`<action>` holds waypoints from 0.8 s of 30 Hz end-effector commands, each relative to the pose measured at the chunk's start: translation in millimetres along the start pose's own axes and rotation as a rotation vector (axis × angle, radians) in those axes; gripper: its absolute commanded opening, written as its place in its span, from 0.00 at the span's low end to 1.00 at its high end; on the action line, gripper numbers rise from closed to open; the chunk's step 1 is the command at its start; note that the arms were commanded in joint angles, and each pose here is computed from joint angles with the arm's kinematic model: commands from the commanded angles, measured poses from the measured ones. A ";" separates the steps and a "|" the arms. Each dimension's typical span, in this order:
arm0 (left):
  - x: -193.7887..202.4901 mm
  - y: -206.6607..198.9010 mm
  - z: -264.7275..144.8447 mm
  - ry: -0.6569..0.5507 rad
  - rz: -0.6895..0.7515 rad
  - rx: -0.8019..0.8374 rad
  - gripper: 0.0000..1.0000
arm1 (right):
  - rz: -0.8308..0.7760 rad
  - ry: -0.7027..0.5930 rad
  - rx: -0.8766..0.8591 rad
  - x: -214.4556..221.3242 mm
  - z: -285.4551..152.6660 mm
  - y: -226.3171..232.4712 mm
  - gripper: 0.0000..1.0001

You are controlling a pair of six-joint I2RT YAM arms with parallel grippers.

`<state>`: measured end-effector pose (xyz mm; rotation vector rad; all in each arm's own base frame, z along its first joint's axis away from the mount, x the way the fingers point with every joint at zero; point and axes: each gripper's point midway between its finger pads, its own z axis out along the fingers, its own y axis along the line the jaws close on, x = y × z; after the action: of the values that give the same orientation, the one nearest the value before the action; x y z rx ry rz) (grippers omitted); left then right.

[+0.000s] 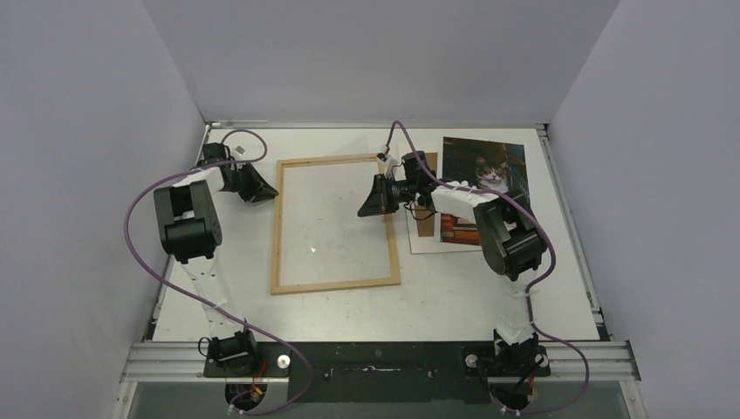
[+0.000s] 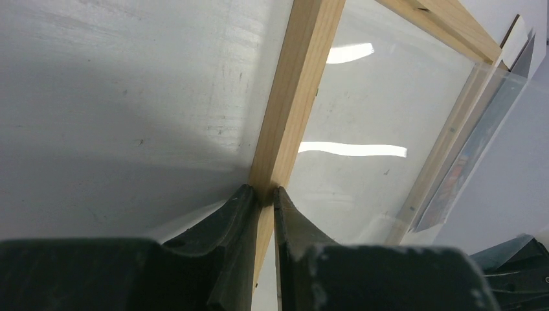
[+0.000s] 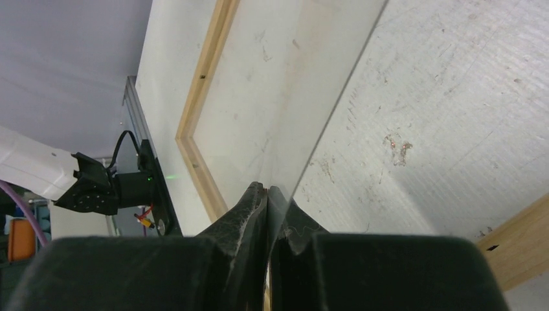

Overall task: Put the photo into the frame
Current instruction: Place the photo frame item in the photo frame.

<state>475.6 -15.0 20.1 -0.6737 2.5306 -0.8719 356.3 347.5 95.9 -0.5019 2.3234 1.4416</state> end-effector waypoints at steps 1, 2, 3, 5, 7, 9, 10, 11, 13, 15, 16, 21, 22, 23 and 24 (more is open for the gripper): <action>24.9 30.1 23.7 0.077 -0.007 -0.123 0.12 | -0.149 -0.060 0.004 -31.1 -6.7 26.0 0.00; 24.6 29.8 23.7 0.077 -0.007 -0.122 0.12 | -0.148 -0.058 0.004 -31.8 -5.5 24.8 0.00; 24.1 29.3 23.6 0.077 -0.006 -0.121 0.12 | -0.143 -0.059 0.009 -31.9 -4.3 22.9 0.00; 23.6 29.0 23.5 0.078 -0.003 -0.121 0.12 | -0.132 -0.053 0.015 -29.9 -1.7 17.8 0.00; 24.1 29.5 23.7 0.081 -0.002 -0.122 0.12 | -0.126 -0.049 0.023 -28.6 0.7 13.1 0.00; 24.9 29.9 24.0 0.084 -0.002 -0.121 0.12 | -0.112 -0.031 0.044 -24.3 1.9 6.7 0.00; 25.0 29.8 23.9 0.085 -0.002 -0.120 0.12 | -0.111 -0.026 0.052 -24.1 2.5 4.5 0.00; 25.6 29.9 24.1 0.087 -0.002 -0.120 0.12 | -0.112 -0.020 0.061 -23.6 3.3 1.8 0.00; 26.5 30.1 23.9 0.090 -0.002 -0.120 0.12 | -0.107 -0.015 0.073 -23.8 4.4 -1.4 0.03; 27.3 29.9 22.9 0.093 0.001 -0.121 0.12 | -0.103 -0.014 0.080 -24.1 5.5 -3.3 0.06; 27.9 30.2 22.3 0.095 0.000 -0.123 0.13 | -0.101 -0.012 0.085 -24.1 5.8 -3.9 0.08; 29.5 29.9 20.7 0.101 -0.001 -0.126 0.15 | -0.088 -0.002 0.103 -22.2 7.3 -9.3 0.11; 29.7 30.0 20.6 0.101 -0.002 -0.126 0.16 | -0.087 0.001 0.107 -21.6 7.2 -10.5 0.12; 29.9 29.9 20.3 0.102 -0.001 -0.126 0.16 | -0.085 0.003 0.108 -21.3 7.6 -11.0 0.12; 30.0 30.1 20.5 0.102 -0.001 -0.126 0.16 | -0.083 0.005 0.110 -20.8 8.0 -11.9 0.13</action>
<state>477.1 -18.2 19.9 -0.6675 2.5436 -0.8771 371.6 344.4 84.5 -0.5114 2.3975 1.2906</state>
